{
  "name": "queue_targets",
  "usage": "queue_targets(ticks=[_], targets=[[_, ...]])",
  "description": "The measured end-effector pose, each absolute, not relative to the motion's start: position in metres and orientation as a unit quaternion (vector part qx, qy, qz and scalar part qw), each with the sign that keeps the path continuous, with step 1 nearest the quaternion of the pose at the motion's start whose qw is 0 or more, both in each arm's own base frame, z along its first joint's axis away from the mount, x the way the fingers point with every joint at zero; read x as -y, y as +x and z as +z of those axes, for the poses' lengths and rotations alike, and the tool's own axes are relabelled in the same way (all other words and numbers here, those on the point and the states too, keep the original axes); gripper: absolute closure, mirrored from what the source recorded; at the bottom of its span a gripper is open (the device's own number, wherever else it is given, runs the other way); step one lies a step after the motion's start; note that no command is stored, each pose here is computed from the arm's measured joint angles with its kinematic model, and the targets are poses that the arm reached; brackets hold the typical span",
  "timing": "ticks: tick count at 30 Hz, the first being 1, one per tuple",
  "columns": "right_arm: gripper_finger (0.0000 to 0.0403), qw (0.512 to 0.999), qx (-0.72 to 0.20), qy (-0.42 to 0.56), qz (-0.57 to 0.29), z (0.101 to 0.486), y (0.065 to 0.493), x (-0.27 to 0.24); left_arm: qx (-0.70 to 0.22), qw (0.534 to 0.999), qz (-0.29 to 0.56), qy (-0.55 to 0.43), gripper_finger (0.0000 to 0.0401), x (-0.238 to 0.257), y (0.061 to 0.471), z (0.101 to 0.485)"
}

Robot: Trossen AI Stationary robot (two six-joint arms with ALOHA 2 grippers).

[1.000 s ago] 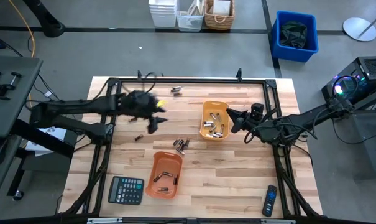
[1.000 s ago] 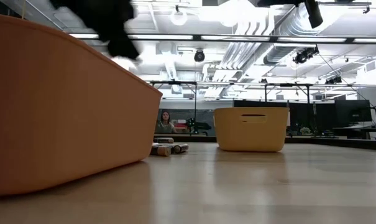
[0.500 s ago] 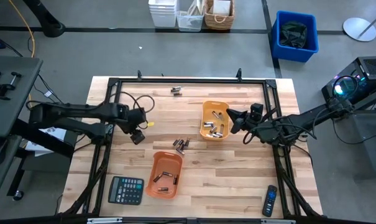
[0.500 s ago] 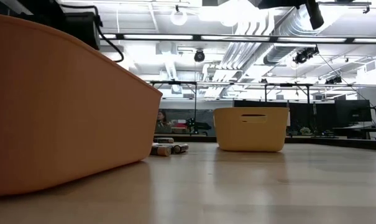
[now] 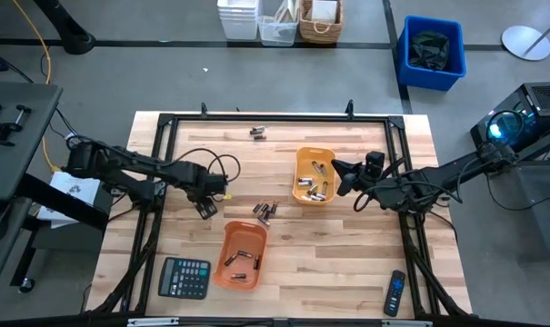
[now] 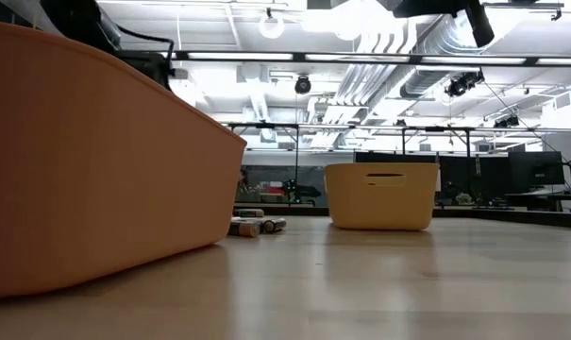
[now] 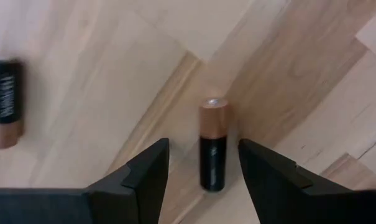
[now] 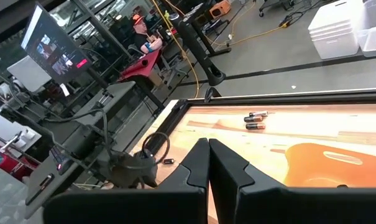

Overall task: Sort batteries
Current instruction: Put the black battery into the orange bin

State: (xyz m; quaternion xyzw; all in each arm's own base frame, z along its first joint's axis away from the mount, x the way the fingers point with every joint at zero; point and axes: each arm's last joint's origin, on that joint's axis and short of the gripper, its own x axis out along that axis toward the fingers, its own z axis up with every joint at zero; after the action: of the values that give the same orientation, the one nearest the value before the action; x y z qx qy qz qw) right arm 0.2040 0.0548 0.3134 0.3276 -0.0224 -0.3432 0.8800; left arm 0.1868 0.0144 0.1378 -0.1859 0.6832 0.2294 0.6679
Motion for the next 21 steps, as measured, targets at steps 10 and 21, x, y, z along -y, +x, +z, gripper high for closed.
queue_targets(ticks=[10,21], targets=[[0.0403,0.884,0.009,0.326,-0.336,0.312,0.204,-0.055,-0.708,0.651,0.186,-0.202,0.0368,-0.008,0.191,0.129],[0.0403,0.885,0.002,0.322,-0.336,0.310,0.204,-0.054,-0.555,0.803,0.016,-0.215,0.0371,0.014,0.201,0.210]])
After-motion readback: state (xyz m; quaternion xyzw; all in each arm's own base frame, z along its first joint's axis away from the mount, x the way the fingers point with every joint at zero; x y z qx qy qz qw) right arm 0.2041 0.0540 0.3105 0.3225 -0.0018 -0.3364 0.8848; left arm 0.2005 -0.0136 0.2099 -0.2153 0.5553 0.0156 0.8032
